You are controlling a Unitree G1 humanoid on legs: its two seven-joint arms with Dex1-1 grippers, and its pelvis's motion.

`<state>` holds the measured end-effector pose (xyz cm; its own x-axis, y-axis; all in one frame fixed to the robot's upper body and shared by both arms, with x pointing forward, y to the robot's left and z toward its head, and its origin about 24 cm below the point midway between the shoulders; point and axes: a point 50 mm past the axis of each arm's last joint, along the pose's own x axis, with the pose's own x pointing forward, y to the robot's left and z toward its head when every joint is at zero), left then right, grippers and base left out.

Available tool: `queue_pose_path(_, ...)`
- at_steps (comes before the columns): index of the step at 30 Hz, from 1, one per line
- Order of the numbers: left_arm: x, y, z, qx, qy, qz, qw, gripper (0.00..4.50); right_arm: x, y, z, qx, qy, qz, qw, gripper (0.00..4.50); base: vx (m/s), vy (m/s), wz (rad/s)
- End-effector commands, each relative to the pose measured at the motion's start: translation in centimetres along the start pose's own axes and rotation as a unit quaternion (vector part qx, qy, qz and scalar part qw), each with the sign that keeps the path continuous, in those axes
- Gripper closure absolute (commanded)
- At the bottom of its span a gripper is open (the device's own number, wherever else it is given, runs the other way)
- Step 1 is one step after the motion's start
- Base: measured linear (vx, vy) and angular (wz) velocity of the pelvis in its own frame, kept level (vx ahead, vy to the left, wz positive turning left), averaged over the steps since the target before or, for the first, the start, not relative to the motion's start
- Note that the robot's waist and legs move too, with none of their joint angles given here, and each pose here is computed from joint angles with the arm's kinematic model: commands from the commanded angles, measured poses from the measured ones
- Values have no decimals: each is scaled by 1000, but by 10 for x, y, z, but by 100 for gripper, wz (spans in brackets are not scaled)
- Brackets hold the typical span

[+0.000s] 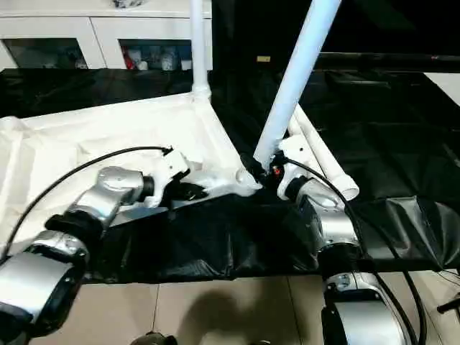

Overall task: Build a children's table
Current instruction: Insert table leg to table base

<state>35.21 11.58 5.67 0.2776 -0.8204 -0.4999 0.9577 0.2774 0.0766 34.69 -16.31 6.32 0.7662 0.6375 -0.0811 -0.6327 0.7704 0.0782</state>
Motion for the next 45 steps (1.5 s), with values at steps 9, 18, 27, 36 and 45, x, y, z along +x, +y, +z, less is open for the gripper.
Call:
queue_pose_path(9, -4, 0, 26, 62, -44, -55, 996, 450, -15, 11, -32, 52, 114, 105, 987, 259, 0, 0, 0)
queue_pose_path(18, -1, -3, 26, 59, -49, -72, 994, 450, -8, 18, -28, 82, 95, 111, 986, 259, 0, 0, 0)
queue_pose_path(27, -3, -1, 27, 56, -48, -69, 995, 450, -11, 24, -33, 114, 98, 118, 982, 259, 0, 0, 0)
queue_pose_path(36, -1, -1, 26, 53, -47, -68, 995, 450, -11, 29, -32, 127, 95, 127, 979, 259, 0, 0, 0)
queue_pose_path(45, -1, -1, 26, 52, -45, -68, 995, 450, -8, 30, -25, 130, 78, 128, 980, 259, 0, 0, 0)
